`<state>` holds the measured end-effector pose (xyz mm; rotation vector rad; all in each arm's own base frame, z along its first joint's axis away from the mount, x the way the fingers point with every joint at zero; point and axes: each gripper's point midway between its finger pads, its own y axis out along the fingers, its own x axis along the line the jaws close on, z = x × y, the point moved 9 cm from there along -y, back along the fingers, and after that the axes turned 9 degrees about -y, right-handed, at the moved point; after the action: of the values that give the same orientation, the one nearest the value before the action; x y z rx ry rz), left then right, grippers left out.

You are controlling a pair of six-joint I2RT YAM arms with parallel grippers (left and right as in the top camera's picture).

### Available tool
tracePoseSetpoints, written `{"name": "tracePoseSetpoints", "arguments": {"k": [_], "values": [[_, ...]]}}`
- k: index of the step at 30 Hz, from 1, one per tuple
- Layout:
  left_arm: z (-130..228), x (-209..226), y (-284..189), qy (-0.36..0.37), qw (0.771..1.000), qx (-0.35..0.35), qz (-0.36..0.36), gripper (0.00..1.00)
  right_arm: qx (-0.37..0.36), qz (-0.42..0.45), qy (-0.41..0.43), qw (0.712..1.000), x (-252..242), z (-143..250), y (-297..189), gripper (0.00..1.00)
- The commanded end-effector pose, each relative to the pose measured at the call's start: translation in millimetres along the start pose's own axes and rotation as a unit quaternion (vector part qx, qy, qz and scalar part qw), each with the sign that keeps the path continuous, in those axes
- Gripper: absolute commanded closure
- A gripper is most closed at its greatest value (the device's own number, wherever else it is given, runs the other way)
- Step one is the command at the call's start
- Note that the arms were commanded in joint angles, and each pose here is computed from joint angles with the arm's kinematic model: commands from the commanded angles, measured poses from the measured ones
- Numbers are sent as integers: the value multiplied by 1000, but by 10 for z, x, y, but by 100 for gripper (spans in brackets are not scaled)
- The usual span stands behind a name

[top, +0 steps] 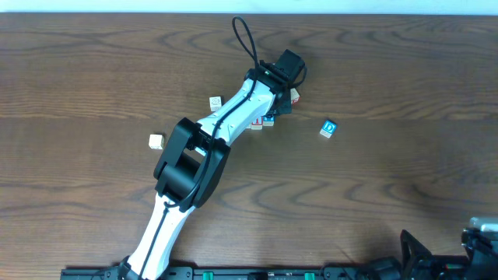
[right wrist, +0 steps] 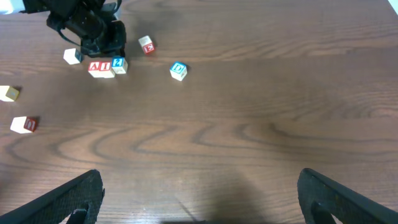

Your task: Spell out Ai2

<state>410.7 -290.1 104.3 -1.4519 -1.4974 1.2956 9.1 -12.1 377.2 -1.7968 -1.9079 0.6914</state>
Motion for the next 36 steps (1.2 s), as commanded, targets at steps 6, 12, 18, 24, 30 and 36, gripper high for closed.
{"name": "tracePoseSetpoints", "arguments": {"k": [6,12,18,24,30,36], "values": [[15,10,64,6,1000,8,-8,94,0,0,-2,1000,-3,6,-3,1],[17,11,64,6,1000,8,-8,94,0,0,-2,1000,-3,6,-3,1],[15,10,64,6,1000,7,-8,94,0,0,-2,1000,-3,6,-3,1],[-194,9,-92,25,999,-30,-13,94,0,0,-2,1000,-3,6,-3,1],[-601,-26,-593,32,994,-100,-19,94,0,0,-2,1000,-3,6,-3,1],[-840,-64,-1140,20,990,-138,-4,94,0,0,-2,1000,-3,6,-3,1]]}}
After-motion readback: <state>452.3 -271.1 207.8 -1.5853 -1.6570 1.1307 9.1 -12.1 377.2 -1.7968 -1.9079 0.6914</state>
